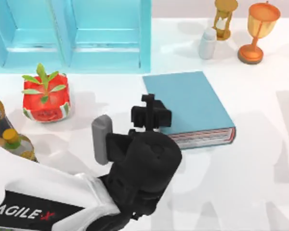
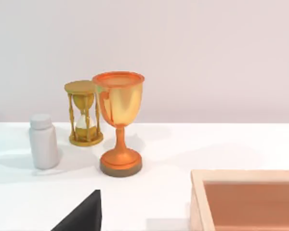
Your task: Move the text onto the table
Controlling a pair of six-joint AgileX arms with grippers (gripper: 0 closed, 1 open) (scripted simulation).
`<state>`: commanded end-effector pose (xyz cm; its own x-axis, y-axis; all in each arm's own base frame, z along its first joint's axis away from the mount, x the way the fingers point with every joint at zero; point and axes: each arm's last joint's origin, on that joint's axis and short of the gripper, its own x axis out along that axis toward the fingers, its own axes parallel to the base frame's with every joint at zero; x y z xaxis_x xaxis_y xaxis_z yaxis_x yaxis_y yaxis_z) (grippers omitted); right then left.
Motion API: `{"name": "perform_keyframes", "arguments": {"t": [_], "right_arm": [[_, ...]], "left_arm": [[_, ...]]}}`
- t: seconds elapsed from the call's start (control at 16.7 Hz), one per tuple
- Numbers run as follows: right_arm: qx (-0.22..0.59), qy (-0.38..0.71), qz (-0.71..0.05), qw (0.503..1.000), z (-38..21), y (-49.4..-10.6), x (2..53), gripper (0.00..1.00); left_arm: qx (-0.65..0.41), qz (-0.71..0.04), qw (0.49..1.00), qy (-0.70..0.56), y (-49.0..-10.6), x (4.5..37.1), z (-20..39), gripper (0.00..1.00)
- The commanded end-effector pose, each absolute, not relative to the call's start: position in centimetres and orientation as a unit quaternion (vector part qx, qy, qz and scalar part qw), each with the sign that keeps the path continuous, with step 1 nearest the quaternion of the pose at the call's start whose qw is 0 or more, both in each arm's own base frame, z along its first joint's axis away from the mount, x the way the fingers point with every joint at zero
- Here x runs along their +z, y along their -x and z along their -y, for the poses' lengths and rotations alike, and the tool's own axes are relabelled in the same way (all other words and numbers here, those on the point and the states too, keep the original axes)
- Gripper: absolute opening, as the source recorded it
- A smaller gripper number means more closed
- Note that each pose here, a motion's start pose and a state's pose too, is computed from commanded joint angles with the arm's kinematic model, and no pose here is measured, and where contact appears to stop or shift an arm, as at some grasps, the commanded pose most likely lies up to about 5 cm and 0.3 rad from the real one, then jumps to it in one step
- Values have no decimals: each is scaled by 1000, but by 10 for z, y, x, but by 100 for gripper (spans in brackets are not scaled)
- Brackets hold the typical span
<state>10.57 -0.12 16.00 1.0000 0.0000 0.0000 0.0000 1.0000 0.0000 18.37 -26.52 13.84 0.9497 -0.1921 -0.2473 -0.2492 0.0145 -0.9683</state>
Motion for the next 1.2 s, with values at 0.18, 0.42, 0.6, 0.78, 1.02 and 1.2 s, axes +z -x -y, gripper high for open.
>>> {"name": "perform_keyframes", "arguments": {"t": [0.18,0.42,0.6,0.78,1.02,1.2], "right_arm": [[0,0,0,1000,1,-106,160,100],[0,0,0,1000,1,-106,160,100],[0,0,0,1000,1,-106,160,100],[0,0,0,1000,1,-106,160,100],[0,0,0,1000,1,-106,160,100],[0,0,0,1000,1,-106,160,100]], "left_arm": [[27,-157,694,702,-178,132,266,0],[29,-159,697,699,-178,130,265,0],[27,-157,694,702,-173,132,264,0],[30,-158,697,699,-174,130,263,0],[31,-157,696,700,-174,119,264,0],[30,-158,696,699,-174,105,263,0]]}}
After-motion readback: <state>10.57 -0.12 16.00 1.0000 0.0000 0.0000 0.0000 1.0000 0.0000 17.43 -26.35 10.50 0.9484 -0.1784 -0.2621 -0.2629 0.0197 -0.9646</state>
